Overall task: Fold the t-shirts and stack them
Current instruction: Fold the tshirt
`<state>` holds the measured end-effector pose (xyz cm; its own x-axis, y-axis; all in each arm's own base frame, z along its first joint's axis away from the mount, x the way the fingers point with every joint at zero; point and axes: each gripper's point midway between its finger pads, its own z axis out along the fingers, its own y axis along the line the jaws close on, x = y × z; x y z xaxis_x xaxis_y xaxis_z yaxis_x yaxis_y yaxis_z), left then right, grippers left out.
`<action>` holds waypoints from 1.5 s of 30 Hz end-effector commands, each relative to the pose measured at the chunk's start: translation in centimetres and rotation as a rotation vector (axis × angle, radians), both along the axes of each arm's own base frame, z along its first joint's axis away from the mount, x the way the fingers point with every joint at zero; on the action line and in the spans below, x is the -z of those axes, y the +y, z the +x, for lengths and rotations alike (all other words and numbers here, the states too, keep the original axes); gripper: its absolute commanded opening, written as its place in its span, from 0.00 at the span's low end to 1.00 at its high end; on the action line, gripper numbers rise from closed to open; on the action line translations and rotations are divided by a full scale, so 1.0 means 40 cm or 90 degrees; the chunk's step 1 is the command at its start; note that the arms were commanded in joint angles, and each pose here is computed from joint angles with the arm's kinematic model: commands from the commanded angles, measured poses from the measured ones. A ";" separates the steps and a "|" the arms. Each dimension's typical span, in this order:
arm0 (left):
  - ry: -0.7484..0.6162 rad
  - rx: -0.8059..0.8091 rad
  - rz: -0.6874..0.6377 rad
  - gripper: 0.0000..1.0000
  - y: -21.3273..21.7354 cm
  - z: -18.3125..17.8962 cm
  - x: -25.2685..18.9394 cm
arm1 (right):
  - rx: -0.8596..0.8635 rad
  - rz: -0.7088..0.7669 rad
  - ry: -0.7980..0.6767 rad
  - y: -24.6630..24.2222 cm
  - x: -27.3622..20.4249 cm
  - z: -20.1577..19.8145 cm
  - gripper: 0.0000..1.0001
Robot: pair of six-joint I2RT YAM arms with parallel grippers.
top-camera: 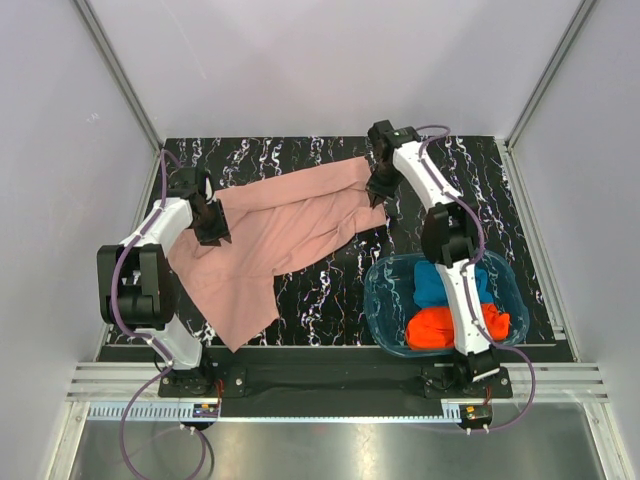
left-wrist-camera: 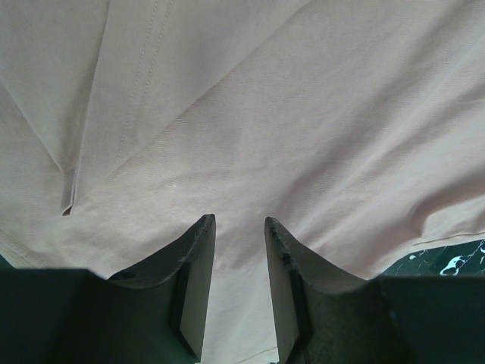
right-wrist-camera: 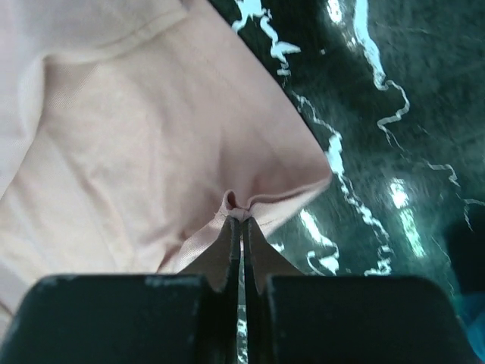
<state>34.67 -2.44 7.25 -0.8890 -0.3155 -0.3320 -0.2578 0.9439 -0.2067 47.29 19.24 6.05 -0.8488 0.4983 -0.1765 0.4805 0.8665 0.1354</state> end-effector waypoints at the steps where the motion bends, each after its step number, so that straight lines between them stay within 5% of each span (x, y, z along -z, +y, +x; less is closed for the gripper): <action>1: -0.041 0.011 0.002 0.38 0.000 0.020 -0.035 | -0.014 -0.009 -0.037 -0.022 -0.113 -0.026 0.00; 22: -0.013 0.006 0.009 0.38 0.007 0.007 -0.009 | -0.078 -0.065 0.126 -0.124 -0.006 -0.307 0.00; 31: -0.009 -0.010 0.040 0.38 0.036 0.001 -0.021 | -0.177 -0.114 0.092 -0.155 0.020 -0.256 0.31; 36: -0.016 -0.079 0.092 0.39 0.106 -0.009 -0.037 | -0.169 -0.087 -0.067 -0.113 -0.070 -0.113 0.59; 42: -0.029 -0.180 0.097 0.40 0.168 0.028 -0.066 | -0.071 -0.059 -0.116 -0.046 -0.056 0.083 0.59; 45: -0.032 -0.199 0.057 0.40 0.165 0.055 -0.069 | -0.030 -0.053 -0.124 -0.041 -0.037 0.112 0.42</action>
